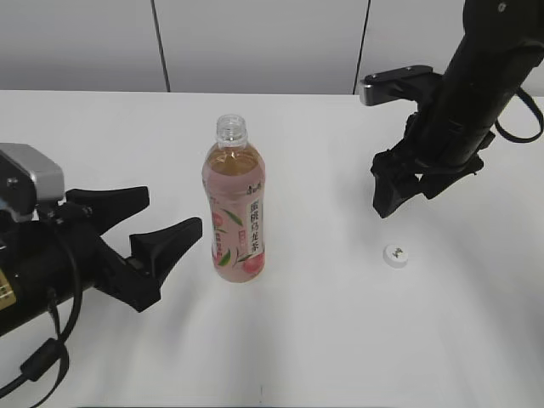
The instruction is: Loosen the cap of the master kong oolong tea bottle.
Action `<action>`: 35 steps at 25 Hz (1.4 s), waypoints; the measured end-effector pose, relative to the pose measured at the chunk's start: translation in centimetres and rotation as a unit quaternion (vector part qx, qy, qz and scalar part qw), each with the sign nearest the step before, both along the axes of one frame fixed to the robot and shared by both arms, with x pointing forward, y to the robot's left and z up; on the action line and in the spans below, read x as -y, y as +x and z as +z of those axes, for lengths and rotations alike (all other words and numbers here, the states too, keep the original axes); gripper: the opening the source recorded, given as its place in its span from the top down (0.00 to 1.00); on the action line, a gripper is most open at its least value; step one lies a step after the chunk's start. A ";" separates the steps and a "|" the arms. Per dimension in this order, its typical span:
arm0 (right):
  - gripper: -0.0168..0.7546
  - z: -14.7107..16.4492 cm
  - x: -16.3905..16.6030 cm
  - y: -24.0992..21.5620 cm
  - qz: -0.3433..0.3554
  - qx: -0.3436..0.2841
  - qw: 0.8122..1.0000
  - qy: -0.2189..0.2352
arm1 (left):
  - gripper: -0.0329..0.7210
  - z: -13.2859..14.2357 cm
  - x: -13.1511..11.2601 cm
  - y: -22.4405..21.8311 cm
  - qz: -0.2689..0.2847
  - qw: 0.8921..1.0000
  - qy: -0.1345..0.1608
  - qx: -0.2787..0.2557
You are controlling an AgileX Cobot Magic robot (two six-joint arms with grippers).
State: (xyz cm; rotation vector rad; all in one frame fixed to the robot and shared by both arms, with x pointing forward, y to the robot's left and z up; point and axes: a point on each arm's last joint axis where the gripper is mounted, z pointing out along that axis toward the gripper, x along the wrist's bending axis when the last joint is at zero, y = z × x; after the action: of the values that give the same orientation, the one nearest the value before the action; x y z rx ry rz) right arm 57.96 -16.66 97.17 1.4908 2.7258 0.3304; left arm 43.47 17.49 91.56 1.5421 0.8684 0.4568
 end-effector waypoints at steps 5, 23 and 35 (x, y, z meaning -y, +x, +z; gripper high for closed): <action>0.21 3.6 0.4 -1.8 -0.016 -0.001 1.000 0.016 | 0.22 2.6 -0.3 -1.0 -0.005 0.998 -0.053 0.020; 0.21 8.8 4.0 -12.3 -0.055 0.011 0.998 0.037 | 0.24 14.5 -6.9 -7.0 0.166 0.983 0.054 -0.057; 0.21 12.3 7.0 -19.1 -0.078 0.085 0.993 0.035 | 0.24 15.8 -8.6 -12.7 0.096 0.968 0.150 -0.176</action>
State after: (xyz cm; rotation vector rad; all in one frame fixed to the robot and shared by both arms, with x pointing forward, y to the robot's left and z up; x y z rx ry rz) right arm 38.86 -23.66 109.45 1.5987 2.4749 0.5274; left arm 30.77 26.14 107.32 1.8603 1.2761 0.4766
